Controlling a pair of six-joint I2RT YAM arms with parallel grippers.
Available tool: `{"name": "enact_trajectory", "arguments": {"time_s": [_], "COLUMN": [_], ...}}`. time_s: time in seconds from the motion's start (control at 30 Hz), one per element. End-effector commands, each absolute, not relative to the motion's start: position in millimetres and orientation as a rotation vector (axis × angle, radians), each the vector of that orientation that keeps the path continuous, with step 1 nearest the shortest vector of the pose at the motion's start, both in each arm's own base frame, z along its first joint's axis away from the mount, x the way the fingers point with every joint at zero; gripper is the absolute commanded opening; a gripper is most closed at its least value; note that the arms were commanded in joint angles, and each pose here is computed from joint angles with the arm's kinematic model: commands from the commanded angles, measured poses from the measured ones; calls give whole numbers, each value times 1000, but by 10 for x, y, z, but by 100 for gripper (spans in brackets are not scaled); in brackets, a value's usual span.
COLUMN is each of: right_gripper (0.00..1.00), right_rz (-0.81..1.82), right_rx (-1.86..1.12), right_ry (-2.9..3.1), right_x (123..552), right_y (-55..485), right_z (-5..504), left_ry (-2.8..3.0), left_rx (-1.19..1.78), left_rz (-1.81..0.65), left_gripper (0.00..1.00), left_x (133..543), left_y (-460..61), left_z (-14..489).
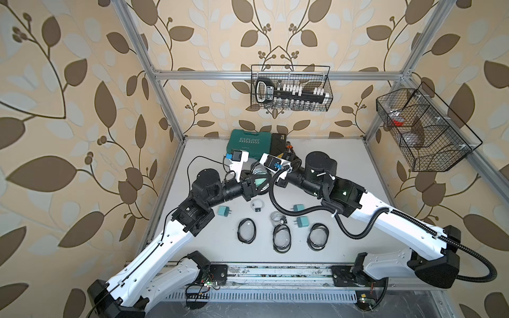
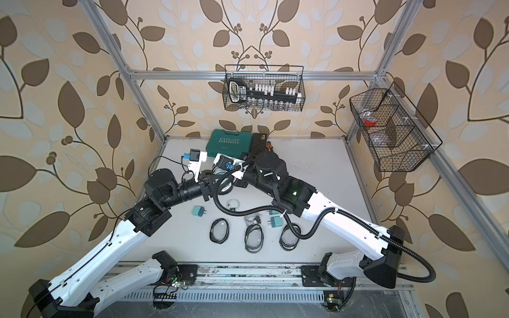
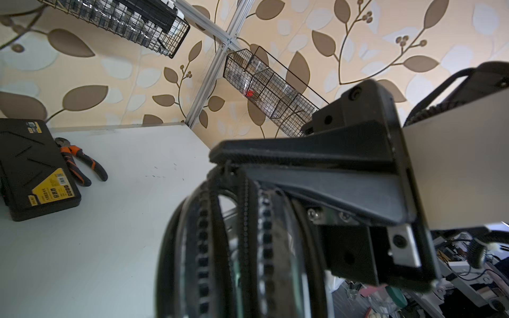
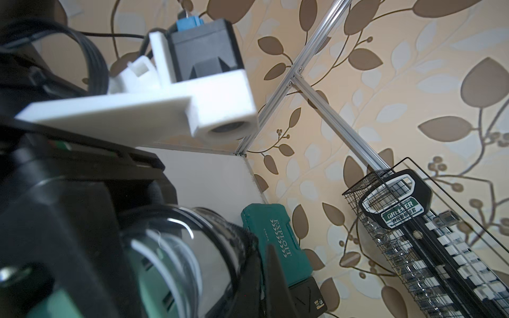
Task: Pack away charging kits
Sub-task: Zip the zipper on the storage bag, then adjust the storage bag.
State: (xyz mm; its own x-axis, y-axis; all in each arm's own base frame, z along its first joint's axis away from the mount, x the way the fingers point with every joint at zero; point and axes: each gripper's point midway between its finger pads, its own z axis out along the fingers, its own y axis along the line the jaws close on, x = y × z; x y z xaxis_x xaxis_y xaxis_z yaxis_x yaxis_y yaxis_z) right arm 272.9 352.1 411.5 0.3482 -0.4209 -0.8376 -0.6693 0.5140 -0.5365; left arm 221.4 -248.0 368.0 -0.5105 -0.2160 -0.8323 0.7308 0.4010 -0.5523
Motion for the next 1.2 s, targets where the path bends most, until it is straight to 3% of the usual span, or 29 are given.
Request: {"name": "enact_trajectory", "arguments": {"time_s": [0.0, 0.17, 0.23, 0.4, 0.53, 0.97, 1.17], "right_gripper": [0, 0, 0, 0, 0, 0, 0], "right_rz": [327, 404, 460, 630, 662, 697, 773], "right_rx": [-887, -726, -684, -577, -510, -296, -256], "right_ry": [1107, 1148, 1160, 1165, 1167, 1252, 1243], "right_x": [2579, 2572, 2543, 2396, 2300, 2453, 2437], "right_y": [3456, 3245, 3206, 3216, 3258, 3108, 3128], "right_z": [4736, 4684, 4685, 4719, 4762, 4696, 4737], "left_ry": [1891, 1813, 1765, 1595, 1473, 1219, 1193], "left_rx": [554, 490, 460, 445, 447, 393, 363], "left_rz": [-1287, -1228, -1203, -1218, -1252, -1326, -1351], "left_gripper": [1, 18, 29, 41, 59, 69, 60], "left_x": [2005, 2084, 2114, 2104, 2072, 1880, 1872], "left_y": [-2603, -2503, -2451, -2402, -2397, -2212, -2178], "left_z": [3301, 3512, 3597, 3863, 4040, 4378, 4416]}}
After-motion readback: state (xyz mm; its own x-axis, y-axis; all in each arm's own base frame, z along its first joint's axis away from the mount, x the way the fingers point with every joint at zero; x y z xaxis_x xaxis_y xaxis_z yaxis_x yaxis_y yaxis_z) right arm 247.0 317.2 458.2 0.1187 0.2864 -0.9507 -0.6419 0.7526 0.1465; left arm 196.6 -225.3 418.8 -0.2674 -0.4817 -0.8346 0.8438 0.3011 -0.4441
